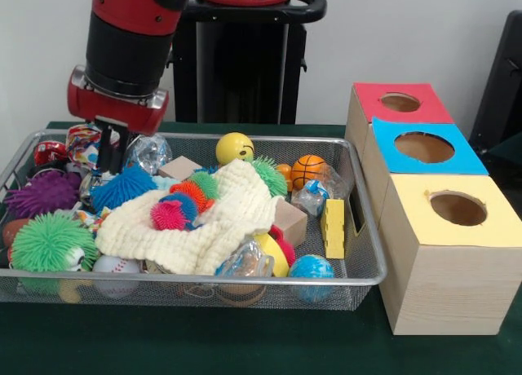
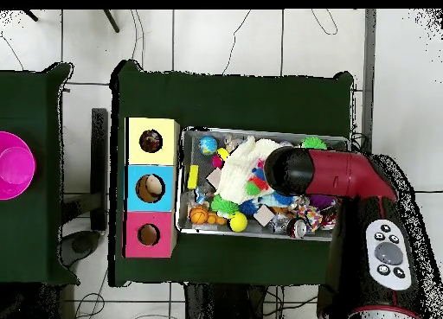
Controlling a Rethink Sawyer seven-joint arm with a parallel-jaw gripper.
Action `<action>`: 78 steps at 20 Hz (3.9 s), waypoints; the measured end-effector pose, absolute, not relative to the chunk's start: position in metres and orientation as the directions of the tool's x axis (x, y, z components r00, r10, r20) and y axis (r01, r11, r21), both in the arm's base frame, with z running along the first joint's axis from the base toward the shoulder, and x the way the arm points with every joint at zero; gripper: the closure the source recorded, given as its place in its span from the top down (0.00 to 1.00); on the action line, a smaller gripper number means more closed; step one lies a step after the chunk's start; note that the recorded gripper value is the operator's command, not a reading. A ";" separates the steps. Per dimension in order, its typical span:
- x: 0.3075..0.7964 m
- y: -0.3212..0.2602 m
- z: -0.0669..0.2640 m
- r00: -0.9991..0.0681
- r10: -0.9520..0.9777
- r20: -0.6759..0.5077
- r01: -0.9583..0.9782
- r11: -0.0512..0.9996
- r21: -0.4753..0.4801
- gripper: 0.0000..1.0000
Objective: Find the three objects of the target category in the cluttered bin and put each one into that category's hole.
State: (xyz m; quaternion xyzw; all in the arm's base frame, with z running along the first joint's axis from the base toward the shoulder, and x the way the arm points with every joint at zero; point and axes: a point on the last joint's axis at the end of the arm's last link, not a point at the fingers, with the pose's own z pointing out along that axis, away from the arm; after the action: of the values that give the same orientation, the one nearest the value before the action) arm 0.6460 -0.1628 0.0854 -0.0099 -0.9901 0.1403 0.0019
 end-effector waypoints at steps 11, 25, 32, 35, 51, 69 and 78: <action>0.636 -0.181 0.043 -0.998 -0.061 -0.023 -0.052 0.956 -0.288 0.00; 0.633 -0.181 0.023 -0.995 -0.094 -0.027 -0.084 0.961 -0.264 1.00; 0.633 -0.174 0.021 -0.990 -0.139 -0.019 -0.128 0.950 -0.283 1.00; 0.633 -0.171 0.022 -0.987 -0.158 -0.015 -0.147 0.944 -0.294 1.00; 0.644 -0.166 0.044 -0.977 -0.209 -0.037 -0.184 0.922 -0.342 1.00; 0.629 -0.190 0.032 -0.974 -0.227 0.009 -0.213 0.899 -0.384 1.00; 0.602 -0.218 0.015 -0.972 -0.227 0.065 -0.233 0.882 -0.410 1.00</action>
State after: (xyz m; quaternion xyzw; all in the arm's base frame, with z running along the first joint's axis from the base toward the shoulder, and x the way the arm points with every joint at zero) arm 0.6024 -0.2183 0.0150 0.1185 -0.9700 0.2122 0.0078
